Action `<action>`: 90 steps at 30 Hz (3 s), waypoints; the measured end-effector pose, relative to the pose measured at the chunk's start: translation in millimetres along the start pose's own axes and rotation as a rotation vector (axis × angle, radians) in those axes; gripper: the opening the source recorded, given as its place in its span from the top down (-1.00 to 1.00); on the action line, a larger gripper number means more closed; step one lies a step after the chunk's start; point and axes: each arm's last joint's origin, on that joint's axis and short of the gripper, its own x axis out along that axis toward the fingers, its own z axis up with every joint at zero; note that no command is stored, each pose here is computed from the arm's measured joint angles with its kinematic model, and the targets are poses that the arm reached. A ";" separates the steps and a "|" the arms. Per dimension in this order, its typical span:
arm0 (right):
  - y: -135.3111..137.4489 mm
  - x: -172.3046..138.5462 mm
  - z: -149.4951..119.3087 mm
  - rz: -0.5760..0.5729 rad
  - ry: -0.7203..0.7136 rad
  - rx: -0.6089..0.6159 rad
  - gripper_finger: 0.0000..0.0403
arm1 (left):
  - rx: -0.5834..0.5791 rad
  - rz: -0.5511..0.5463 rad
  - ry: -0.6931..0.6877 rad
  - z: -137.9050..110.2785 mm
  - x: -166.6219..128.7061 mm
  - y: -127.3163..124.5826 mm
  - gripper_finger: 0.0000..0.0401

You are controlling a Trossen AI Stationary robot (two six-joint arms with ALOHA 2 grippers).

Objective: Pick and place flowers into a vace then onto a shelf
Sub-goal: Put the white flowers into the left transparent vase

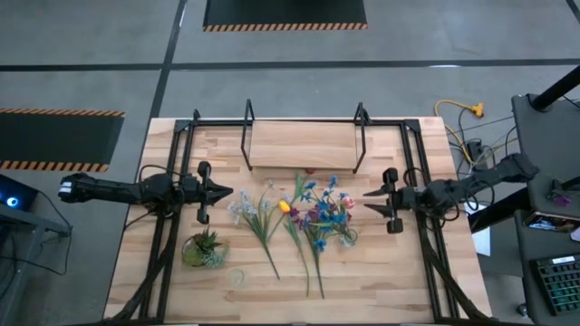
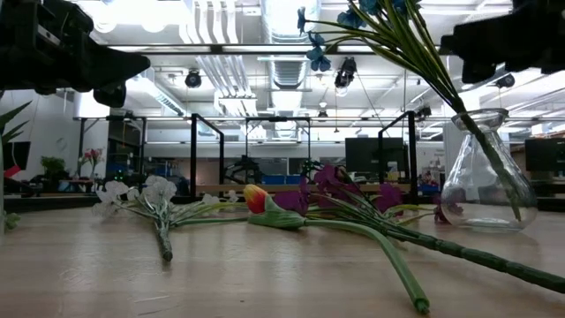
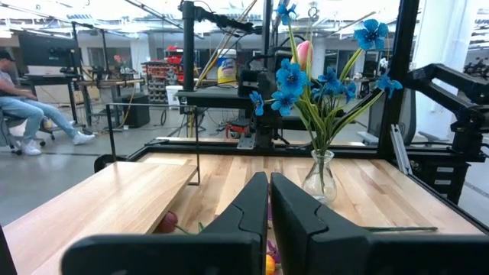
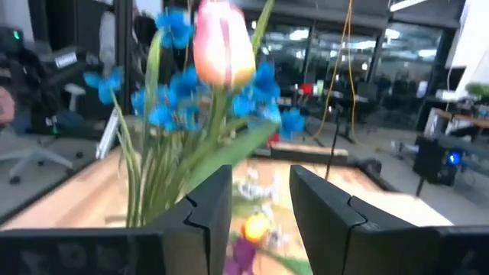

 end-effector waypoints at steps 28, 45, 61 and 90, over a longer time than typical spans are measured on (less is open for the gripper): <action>-8.0 -6.5 3.6 -0.204 0.002 -0.259 0.39 | 0.024 0.001 -0.079 7.7 0.4 -0.1 0.06; -8.8 -6.6 3.7 -0.234 0.010 -0.272 0.49 | -0.196 0.093 -0.144 51.7 20.1 -0.2 -0.25; -13.0 -7.9 3.4 -0.381 0.047 -0.268 0.61 | -0.677 0.675 0.581 102.0 82.5 -3.5 -0.25; -13.3 -7.7 0.4 -0.402 0.087 -0.305 0.65 | -0.805 1.048 1.285 65.2 208.1 -64.7 -0.25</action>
